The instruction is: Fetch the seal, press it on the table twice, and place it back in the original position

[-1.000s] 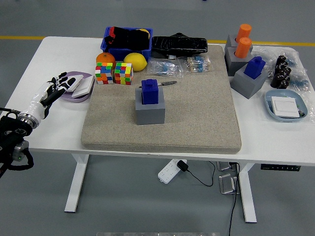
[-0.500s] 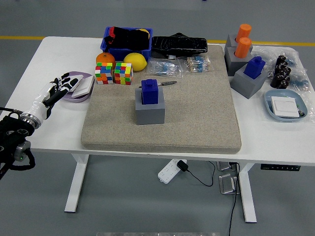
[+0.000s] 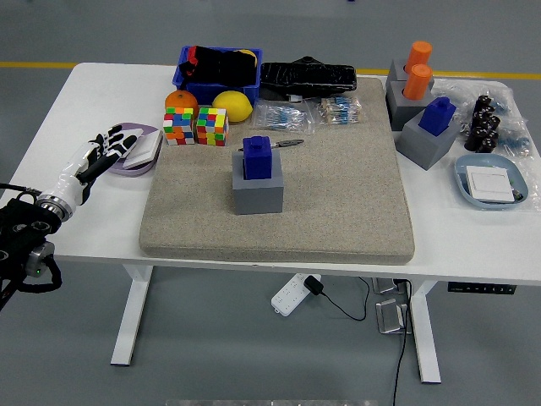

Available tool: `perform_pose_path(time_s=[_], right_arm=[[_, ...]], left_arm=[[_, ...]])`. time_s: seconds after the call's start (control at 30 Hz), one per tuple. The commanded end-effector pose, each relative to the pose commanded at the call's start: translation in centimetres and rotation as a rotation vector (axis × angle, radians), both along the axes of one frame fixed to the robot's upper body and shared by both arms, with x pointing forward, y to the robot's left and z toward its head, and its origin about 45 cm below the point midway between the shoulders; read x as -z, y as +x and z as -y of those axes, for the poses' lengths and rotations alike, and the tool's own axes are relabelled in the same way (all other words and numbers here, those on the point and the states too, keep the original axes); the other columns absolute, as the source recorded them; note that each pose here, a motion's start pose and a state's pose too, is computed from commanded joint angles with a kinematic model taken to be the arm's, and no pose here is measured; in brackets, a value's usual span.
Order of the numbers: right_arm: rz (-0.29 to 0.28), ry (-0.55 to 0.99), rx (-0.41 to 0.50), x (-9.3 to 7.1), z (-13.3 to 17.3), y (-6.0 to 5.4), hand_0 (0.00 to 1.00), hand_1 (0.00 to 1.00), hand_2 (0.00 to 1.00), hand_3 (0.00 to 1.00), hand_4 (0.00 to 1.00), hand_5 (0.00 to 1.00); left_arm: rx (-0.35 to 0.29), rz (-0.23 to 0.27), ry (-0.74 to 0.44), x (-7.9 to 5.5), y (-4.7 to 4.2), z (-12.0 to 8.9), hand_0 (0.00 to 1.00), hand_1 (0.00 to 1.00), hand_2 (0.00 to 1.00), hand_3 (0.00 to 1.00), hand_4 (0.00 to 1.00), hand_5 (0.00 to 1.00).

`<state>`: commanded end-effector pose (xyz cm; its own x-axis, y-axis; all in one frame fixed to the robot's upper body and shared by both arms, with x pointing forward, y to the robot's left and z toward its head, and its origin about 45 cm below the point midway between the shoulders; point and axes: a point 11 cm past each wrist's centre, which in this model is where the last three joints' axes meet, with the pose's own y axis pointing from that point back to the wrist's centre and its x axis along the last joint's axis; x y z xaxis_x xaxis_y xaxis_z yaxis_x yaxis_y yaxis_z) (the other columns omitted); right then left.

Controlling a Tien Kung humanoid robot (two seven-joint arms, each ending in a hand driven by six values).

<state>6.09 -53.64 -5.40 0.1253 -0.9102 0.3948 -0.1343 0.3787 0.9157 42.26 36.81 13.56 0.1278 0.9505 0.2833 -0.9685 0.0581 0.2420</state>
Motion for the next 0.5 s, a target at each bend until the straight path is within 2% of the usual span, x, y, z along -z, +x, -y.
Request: perform_pose_path(time_s=[0.5], right_arm=[[-0.002,-0.003,-0.002,-0.1,0.17,-0.03,0.782,0.675,0.674,0.671,0.812,0.582]], left_arm=[[0.016,-0.006,0.002,0.22,-0.08,0.57,0.998,0.965,0.981,0.998,0.943,0.71]])
